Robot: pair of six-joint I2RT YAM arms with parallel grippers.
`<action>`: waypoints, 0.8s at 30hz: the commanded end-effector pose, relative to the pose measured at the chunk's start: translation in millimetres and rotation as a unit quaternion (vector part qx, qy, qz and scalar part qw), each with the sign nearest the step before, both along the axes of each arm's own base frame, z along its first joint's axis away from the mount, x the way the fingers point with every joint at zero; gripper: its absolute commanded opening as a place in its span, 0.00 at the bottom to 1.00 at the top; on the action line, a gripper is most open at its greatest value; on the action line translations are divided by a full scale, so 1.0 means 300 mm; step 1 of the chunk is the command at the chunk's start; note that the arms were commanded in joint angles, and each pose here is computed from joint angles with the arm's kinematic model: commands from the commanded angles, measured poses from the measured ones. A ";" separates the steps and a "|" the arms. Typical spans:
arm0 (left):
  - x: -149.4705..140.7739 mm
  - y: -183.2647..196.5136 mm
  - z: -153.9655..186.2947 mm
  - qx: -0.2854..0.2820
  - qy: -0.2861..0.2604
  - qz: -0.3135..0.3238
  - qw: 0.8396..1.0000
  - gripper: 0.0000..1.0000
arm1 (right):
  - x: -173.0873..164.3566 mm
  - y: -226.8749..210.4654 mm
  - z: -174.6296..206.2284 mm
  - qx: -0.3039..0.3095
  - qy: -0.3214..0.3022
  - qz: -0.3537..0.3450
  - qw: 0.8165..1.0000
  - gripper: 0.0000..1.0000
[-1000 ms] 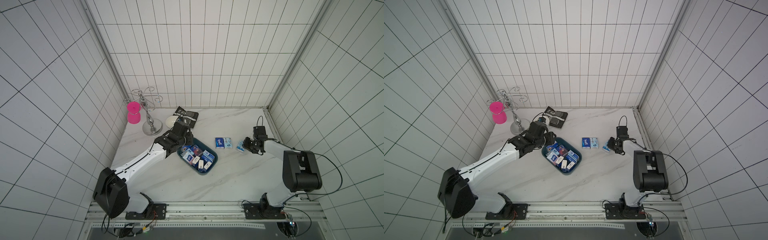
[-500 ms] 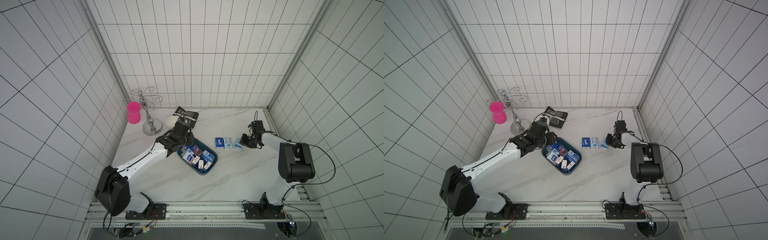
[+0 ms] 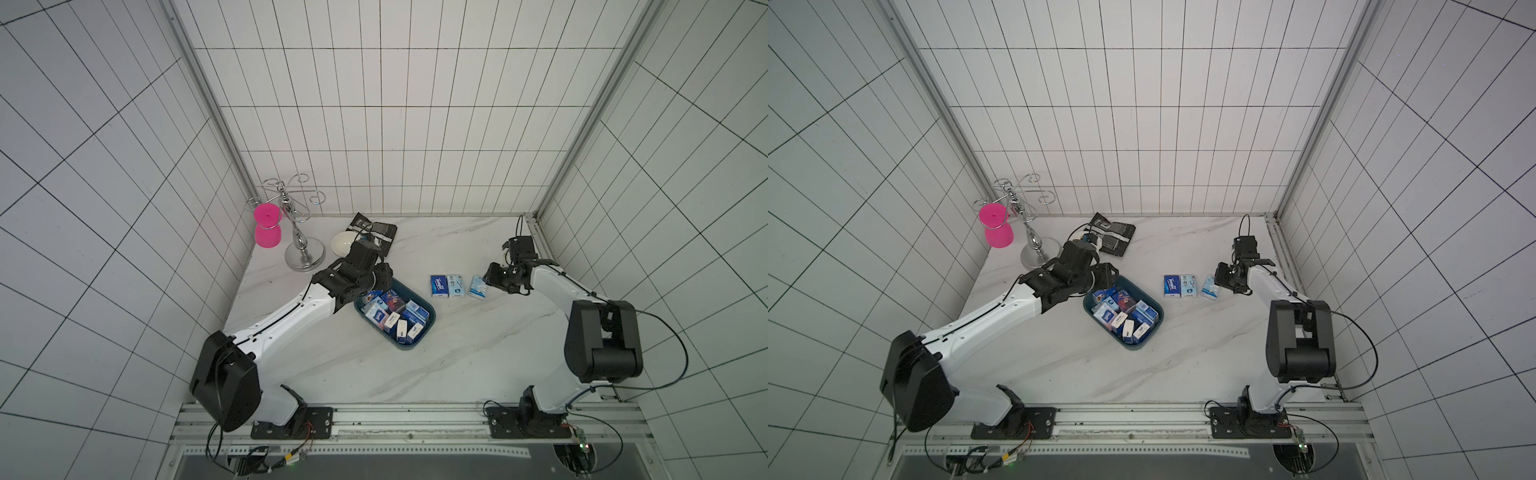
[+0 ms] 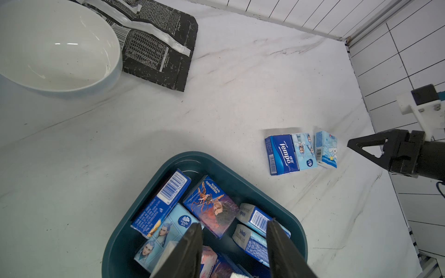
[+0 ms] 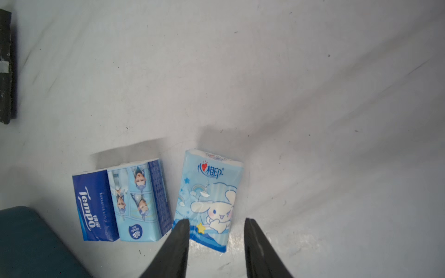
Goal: Take the pocket tissues out of the storage box
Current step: Adjust the pocket tissues at the center of the board.
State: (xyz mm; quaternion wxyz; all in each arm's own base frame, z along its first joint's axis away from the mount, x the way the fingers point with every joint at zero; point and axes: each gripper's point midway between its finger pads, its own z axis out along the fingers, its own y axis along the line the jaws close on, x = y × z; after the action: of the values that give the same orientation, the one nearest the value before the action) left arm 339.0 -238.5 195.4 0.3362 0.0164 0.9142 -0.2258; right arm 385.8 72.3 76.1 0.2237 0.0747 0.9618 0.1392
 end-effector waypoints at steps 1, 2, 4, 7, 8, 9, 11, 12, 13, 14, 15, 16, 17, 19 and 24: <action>0.011 -0.036 0.065 -0.021 -0.017 -0.013 1.000 0.47 | -0.045 -0.014 -0.098 0.024 0.036 -0.045 0.998 0.40; 0.012 -0.037 0.072 -0.020 -0.017 -0.014 1.000 0.47 | -0.047 -0.016 -0.112 0.030 0.038 -0.054 0.997 0.40; 0.011 -0.038 0.085 -0.021 -0.020 -0.015 0.999 0.46 | -0.044 -0.022 -0.124 0.042 0.033 -0.069 0.996 0.40; 0.010 -0.029 0.087 -0.017 -0.025 -0.011 0.999 0.47 | -0.037 -0.028 -0.130 0.062 0.020 -0.086 0.994 0.41; 0.010 -0.027 0.083 -0.016 -0.026 -0.010 0.999 0.46 | -0.035 -0.024 -0.131 0.069 0.019 -0.086 0.994 0.41; 0.010 -0.027 0.080 -0.015 -0.026 -0.010 0.999 0.47 | -0.033 -0.022 -0.134 0.074 0.018 -0.087 0.993 0.41; 0.011 -0.024 0.070 -0.013 -0.025 -0.009 1.000 0.46 | -0.029 -0.011 -0.139 0.088 0.019 -0.086 0.992 0.40; 0.011 -0.025 0.069 -0.014 -0.025 -0.009 1.000 0.47 | -0.028 -0.005 -0.139 0.093 0.018 -0.085 0.992 0.40; 0.009 -0.027 0.068 -0.016 -0.025 -0.010 1.000 0.46 | -0.027 -0.003 -0.140 0.097 0.016 -0.086 0.991 0.40; 0.009 -0.027 0.069 -0.015 -0.026 -0.011 0.999 0.46 | -0.027 -0.002 -0.142 0.099 0.016 -0.086 0.991 0.40; 0.009 -0.026 0.072 -0.016 -0.026 -0.010 0.999 0.47 | -0.025 0.002 -0.143 0.101 0.016 -0.084 0.991 0.39; 0.008 -0.025 0.073 -0.017 -0.026 -0.009 0.999 0.46 | -0.024 0.004 -0.144 0.103 0.017 -0.083 0.991 0.39; 0.007 -0.024 0.078 -0.017 -0.029 -0.009 0.999 0.47 | -0.022 0.008 -0.145 0.106 0.018 -0.082 0.991 0.38; 0.003 -0.021 0.082 -0.018 -0.031 -0.009 0.999 0.47 | -0.020 0.016 -0.150 0.113 0.019 -0.080 0.990 0.38; 0.001 -0.009 0.077 -0.015 -0.033 -0.003 0.999 0.47 | -0.011 0.023 -0.161 0.115 0.018 -0.070 0.991 0.34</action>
State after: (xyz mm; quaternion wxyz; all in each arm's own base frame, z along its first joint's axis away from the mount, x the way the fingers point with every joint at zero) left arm 339.1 -243.0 209.2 0.3467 0.0211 0.9072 -0.2376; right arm 386.9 79.8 38.4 0.2179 0.1674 0.9345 0.2263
